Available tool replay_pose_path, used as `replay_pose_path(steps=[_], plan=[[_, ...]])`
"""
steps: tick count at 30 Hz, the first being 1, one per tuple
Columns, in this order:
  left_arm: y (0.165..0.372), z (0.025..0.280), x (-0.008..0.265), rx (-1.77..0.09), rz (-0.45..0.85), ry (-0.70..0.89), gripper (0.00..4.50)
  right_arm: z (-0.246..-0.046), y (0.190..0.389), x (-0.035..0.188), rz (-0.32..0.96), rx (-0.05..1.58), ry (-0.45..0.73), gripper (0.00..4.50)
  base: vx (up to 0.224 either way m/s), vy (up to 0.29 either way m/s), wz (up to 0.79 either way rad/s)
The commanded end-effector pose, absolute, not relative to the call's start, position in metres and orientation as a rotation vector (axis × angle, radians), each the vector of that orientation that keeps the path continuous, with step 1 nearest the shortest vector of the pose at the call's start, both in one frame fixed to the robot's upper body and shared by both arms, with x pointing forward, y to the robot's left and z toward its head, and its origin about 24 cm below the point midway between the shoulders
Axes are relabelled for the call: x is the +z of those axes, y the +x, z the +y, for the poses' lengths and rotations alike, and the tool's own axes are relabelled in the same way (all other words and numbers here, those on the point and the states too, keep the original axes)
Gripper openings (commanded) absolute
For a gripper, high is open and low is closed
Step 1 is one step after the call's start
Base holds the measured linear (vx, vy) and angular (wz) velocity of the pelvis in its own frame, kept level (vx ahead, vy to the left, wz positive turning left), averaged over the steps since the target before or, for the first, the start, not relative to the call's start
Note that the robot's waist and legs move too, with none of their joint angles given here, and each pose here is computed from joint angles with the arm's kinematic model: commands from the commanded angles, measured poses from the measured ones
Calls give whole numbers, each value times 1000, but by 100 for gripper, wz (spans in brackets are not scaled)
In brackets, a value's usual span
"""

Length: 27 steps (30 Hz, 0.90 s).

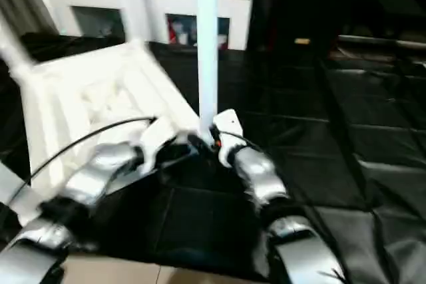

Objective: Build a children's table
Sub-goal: Rotate leg to tighten

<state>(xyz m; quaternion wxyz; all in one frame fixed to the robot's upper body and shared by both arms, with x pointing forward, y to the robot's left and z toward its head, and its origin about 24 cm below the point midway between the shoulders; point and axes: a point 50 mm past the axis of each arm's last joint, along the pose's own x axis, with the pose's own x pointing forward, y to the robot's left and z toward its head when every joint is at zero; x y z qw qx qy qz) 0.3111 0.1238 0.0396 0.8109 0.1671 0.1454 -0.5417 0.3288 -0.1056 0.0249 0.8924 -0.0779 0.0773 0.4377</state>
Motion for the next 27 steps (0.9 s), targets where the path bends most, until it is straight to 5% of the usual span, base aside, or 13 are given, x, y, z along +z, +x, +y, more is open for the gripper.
replay_pose_path(steps=[1,11,18,27], plan=[[296,120,31,-1295,341,345,0,-112,319,19,209,1033,-184,383,0,0,0],[284,130,37,-1419,340,306,0,-124,295,23,237,1335,-136,383,0,0,0],[284,132,37,-1428,348,304,0,-124,293,23,259,1354,-90,366,0,0,0],[283,132,37,-1436,357,302,0,-124,291,21,281,1364,-77,289,0,0,0]])
